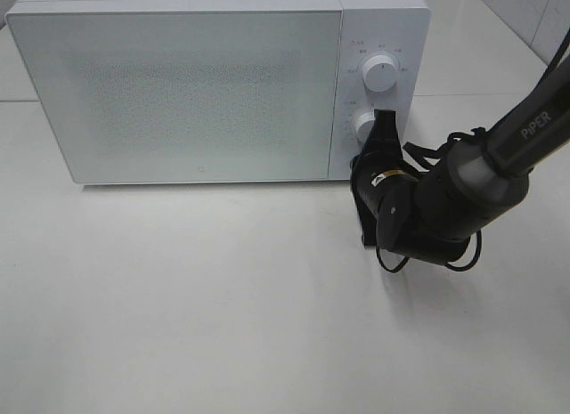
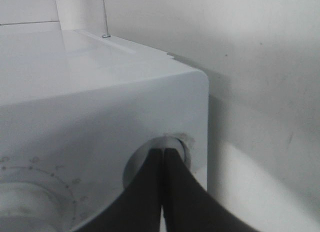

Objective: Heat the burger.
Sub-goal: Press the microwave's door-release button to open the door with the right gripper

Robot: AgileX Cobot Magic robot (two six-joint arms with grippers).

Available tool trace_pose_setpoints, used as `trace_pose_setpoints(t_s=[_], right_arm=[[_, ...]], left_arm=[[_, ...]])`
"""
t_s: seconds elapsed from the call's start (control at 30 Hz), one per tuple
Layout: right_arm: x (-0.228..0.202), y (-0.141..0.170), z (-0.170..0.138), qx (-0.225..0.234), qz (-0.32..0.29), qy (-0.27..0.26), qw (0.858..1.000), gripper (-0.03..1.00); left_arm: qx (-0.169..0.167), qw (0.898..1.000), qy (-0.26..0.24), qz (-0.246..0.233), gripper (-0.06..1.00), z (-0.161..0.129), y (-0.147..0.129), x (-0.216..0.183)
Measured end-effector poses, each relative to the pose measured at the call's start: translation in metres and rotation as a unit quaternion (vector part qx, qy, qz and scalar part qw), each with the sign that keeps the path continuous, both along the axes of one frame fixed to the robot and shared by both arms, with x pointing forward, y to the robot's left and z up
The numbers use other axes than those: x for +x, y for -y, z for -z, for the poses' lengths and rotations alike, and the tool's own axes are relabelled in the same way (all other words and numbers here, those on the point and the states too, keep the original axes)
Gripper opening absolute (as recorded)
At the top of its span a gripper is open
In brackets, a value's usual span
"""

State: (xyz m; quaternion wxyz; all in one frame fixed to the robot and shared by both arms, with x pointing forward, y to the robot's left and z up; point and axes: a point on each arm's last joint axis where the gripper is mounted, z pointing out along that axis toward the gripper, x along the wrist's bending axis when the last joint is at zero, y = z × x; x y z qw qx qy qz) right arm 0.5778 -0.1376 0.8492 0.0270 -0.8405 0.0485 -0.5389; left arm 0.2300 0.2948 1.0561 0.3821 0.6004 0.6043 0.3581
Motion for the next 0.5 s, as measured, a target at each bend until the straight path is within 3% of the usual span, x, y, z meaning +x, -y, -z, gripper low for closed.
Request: trace_pose_setpoints(t_s=[0.5], right_arm=[[0.0051, -0.0033, 0.0007, 0.001, 0.013, 0.003, 1.0, 0.02]], left_arm=[[0.0, 1.0, 0.0, 0.0, 0.99, 0.0, 0.0, 0.0]])
